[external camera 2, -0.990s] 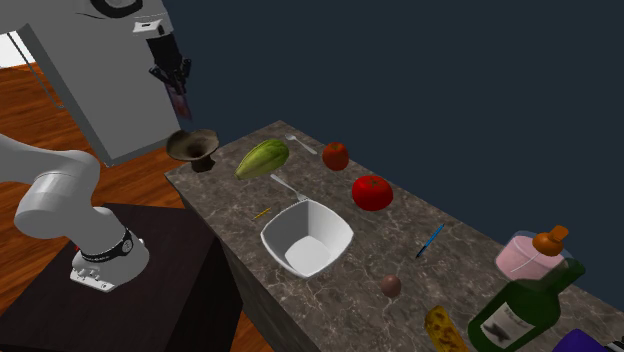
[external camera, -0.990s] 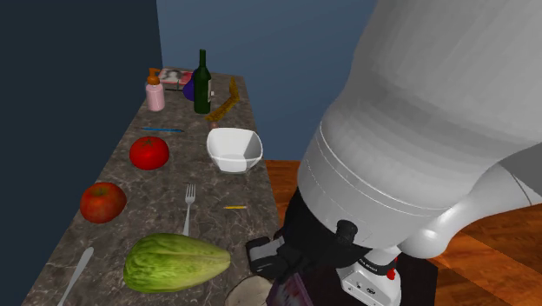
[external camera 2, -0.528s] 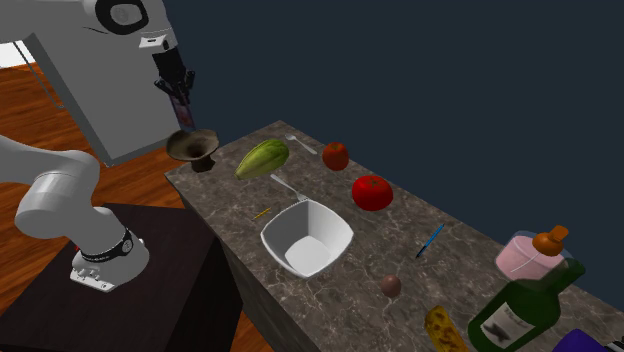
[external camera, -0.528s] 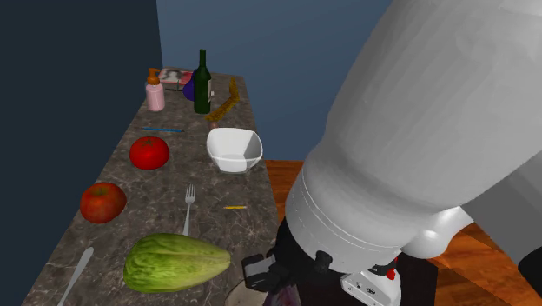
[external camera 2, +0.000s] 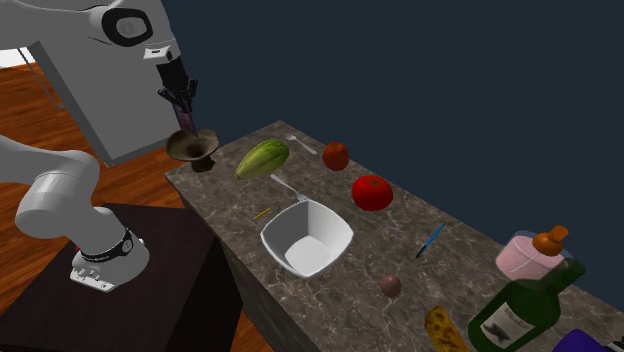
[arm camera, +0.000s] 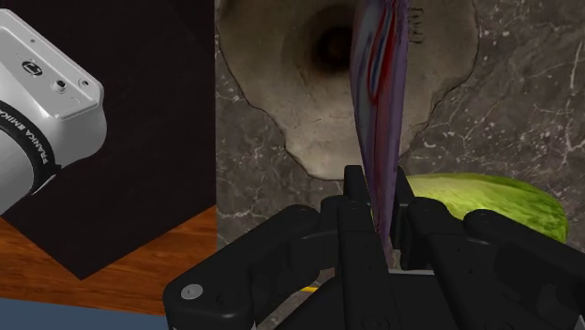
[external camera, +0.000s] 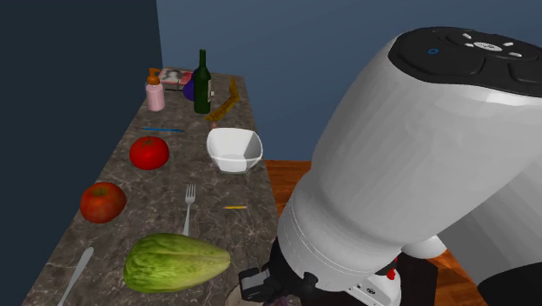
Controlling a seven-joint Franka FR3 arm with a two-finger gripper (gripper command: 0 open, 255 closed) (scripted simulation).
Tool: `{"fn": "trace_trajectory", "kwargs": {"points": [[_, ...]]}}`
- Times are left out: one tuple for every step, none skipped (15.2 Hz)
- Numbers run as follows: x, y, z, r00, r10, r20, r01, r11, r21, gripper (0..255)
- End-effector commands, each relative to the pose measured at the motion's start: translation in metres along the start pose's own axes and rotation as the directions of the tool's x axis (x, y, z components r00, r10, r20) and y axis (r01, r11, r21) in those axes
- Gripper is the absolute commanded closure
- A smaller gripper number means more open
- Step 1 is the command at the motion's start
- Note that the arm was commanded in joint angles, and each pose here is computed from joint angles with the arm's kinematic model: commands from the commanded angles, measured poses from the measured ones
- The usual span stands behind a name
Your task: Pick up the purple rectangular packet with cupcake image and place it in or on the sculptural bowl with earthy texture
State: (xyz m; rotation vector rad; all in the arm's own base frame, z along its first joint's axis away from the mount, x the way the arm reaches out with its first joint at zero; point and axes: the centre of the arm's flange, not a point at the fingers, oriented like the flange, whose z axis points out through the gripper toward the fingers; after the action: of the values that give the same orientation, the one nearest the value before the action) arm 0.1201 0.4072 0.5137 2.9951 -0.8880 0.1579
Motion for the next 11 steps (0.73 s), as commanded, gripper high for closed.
{"fn": "trace_trajectory", "kwargs": {"points": [[0.000, 0.000, 0.000, 1.000, 0.000, 0.000, 0.000, 1.000, 0.000, 255], [0.000, 0.000, 0.000, 1.000, 0.000, 0.000, 0.000, 1.000, 0.000, 255], [0.000, 0.000, 0.000, 1.000, 0.000, 0.000, 0.000, 1.000, 0.000, 255], [0.000, 0.000, 0.000, 1.000, 0.000, 0.000, 0.000, 1.000, 0.000, 255], [0.000, 0.000, 0.000, 1.000, 0.000, 0.000, 0.000, 1.000, 0.000, 0], [0.000, 0.000, 0.000, 1.000, 0.000, 0.000, 0.000, 1.000, 0.000, 0], [0.000, 0.000, 0.000, 1.000, 0.000, 0.000, 0.000, 1.000, 0.000, 0], [0.000, 0.000, 0.000, 1.000, 0.000, 0.000, 0.000, 1.000, 0.000, 0], [0.000, 0.000, 0.000, 1.000, 0.000, 0.000, 0.000, 1.000, 0.000, 0], [0.000, 0.000, 0.000, 1.000, 0.000, 0.000, 0.000, 1.000, 0.000, 0], [0.000, 0.000, -0.013, 1.000, 0.000, 0.000, 0.000, 1.000, 0.000, 0]]}}
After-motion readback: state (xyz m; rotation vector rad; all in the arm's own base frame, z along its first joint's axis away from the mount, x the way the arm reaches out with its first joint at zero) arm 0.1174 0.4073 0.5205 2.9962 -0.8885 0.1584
